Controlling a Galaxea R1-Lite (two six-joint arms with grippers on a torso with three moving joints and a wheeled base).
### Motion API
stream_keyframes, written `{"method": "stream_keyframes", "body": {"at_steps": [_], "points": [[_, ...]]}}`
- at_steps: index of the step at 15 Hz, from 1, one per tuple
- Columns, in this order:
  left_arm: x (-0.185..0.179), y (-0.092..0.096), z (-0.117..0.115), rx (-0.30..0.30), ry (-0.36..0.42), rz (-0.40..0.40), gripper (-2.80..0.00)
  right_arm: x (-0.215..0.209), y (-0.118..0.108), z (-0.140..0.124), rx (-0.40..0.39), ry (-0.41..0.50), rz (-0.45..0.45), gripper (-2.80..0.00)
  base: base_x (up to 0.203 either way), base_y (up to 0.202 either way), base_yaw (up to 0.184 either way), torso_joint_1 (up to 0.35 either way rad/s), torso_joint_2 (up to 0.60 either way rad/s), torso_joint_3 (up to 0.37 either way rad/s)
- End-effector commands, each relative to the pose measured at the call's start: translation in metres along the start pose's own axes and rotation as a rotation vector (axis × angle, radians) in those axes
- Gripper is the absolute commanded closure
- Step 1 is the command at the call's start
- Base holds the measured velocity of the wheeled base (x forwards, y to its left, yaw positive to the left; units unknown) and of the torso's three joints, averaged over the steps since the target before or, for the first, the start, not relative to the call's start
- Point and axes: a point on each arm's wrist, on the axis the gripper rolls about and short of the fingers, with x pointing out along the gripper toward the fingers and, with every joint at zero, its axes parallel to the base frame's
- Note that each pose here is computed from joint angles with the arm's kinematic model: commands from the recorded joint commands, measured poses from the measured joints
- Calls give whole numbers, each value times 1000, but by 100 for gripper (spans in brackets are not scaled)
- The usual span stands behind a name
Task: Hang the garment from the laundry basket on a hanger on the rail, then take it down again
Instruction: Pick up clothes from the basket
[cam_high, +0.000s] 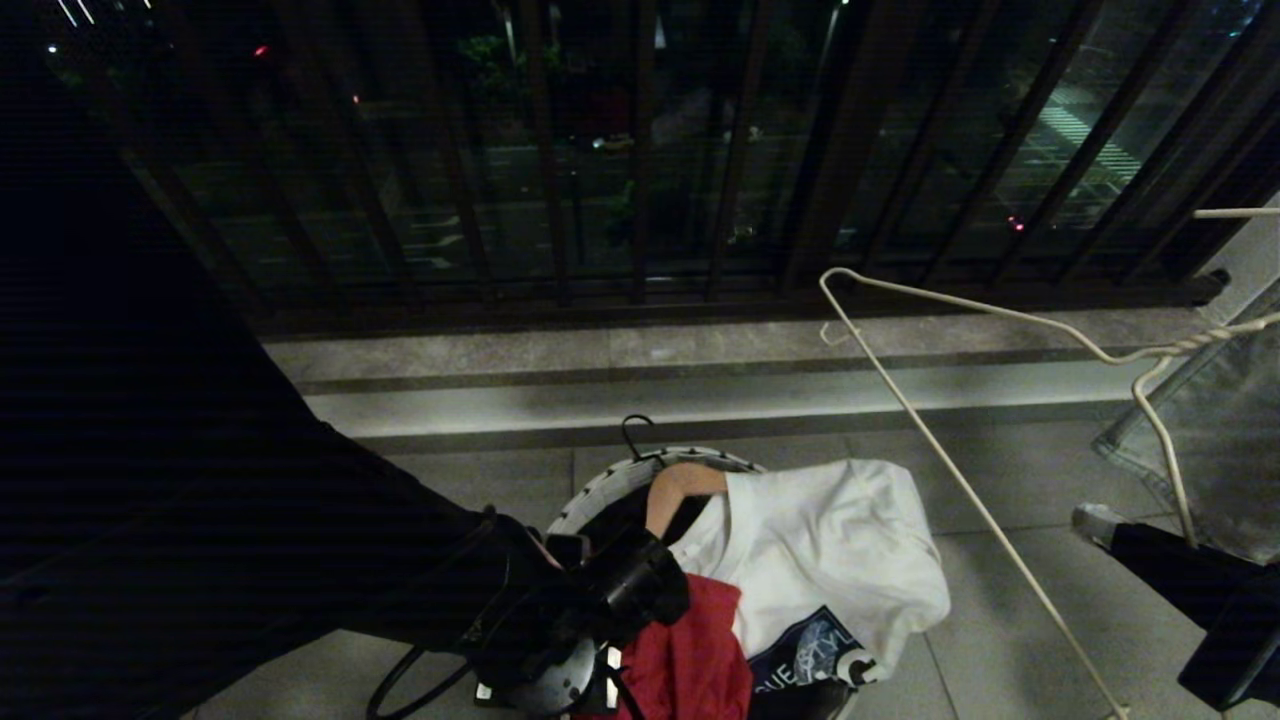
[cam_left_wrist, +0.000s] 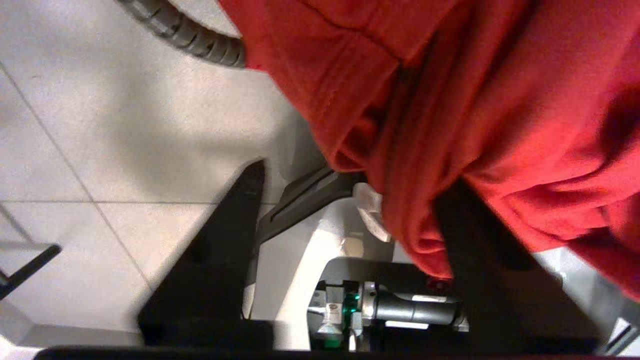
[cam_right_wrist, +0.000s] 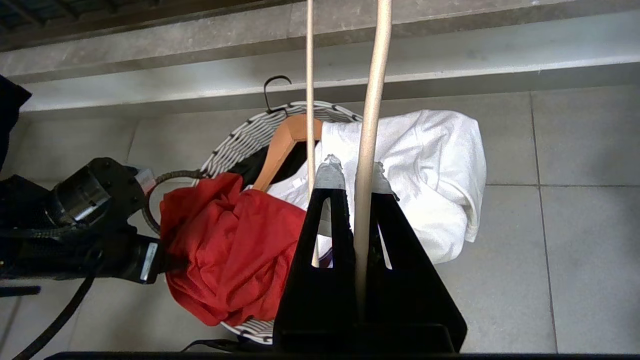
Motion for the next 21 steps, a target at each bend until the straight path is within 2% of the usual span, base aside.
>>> {"method": "stream_keyframes", "body": {"at_steps": [1, 5, 8, 12, 14, 17, 19, 21], "points": [[0, -2, 4, -12, -10, -5, 0, 0, 0, 0, 1, -3, -1, 0, 0, 0, 0, 0, 0, 0], [-8, -11, 19, -28, -53, -47, 0, 0, 0, 1, 2, -5, -2, 0, 0, 0, 0, 0, 0, 0], [-34, -16, 38, -68, -128, -120, 0, 0, 0, 1, 2, -5, -2, 0, 0, 0, 0, 0, 0, 0], [-71, -10, 53, -116, -219, -194, 0, 0, 0, 1, 2, -5, -2, 0, 0, 0, 0, 0, 0, 0], [-80, -5, 55, -136, -280, -145, 0, 0, 0, 1, 2, -5, -2, 0, 0, 0, 0, 0, 0, 0], [-82, 10, 54, -150, -375, 78, 0, 0, 0, 1, 2, -5, -1, 0, 0, 0, 0, 0, 0, 0], [-99, 23, 58, -186, -419, 84, 0, 0, 0, 0, 1, -3, -1, 0, 0, 0, 0, 0, 0, 0], [-101, 24, 60, -205, -425, 72, 0, 0, 0, 1, 2, -5, -1, 0, 0, 0, 0, 0, 0, 0]]}}
